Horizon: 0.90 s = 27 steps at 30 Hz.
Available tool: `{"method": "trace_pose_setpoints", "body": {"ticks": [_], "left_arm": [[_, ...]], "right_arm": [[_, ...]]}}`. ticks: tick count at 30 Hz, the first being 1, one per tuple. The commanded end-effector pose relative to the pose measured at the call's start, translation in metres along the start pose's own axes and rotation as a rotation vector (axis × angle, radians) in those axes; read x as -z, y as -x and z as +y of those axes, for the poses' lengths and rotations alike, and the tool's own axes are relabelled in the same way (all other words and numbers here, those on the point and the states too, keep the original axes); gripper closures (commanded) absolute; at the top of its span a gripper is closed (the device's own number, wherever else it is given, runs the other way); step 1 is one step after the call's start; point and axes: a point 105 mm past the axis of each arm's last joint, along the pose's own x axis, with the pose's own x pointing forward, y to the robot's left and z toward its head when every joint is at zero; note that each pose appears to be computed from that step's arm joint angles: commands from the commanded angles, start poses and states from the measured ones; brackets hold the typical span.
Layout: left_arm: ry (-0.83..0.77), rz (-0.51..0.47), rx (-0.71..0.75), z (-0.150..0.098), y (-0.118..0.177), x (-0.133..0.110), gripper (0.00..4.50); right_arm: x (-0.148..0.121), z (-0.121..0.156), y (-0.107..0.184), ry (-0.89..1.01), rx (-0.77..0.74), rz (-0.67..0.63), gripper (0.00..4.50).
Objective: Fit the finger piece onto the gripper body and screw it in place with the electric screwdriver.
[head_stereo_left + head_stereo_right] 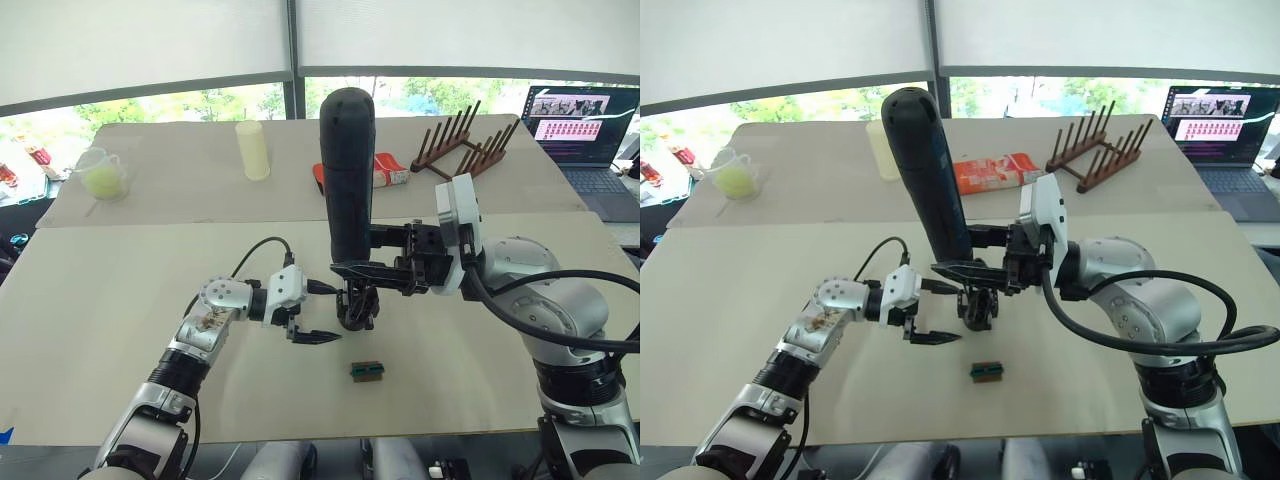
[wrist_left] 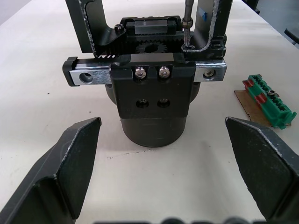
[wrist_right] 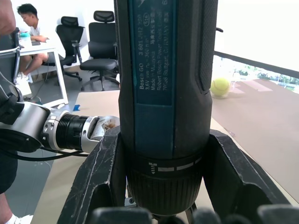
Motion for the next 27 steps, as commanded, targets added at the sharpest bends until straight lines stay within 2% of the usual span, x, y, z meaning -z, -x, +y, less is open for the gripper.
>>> {"method": "trace_pose_setpoints", "body": {"ticks": [1, 27], "left_arm": [[-0.057, -0.019, 0.009, 0.0016, -0.0016, -0.0117, 0.0], [-0.057, -0.018, 0.005, 0.0021, -0.0021, -0.0105, 0.0]], "right_arm": [[-0.0229, 0.0052, 0.0004, 0.081, -0.018, -0.06, 2.6], [-0.0207, 0.0098, -0.0018, 0.063, -0.025, -0.062, 2.6]]}}
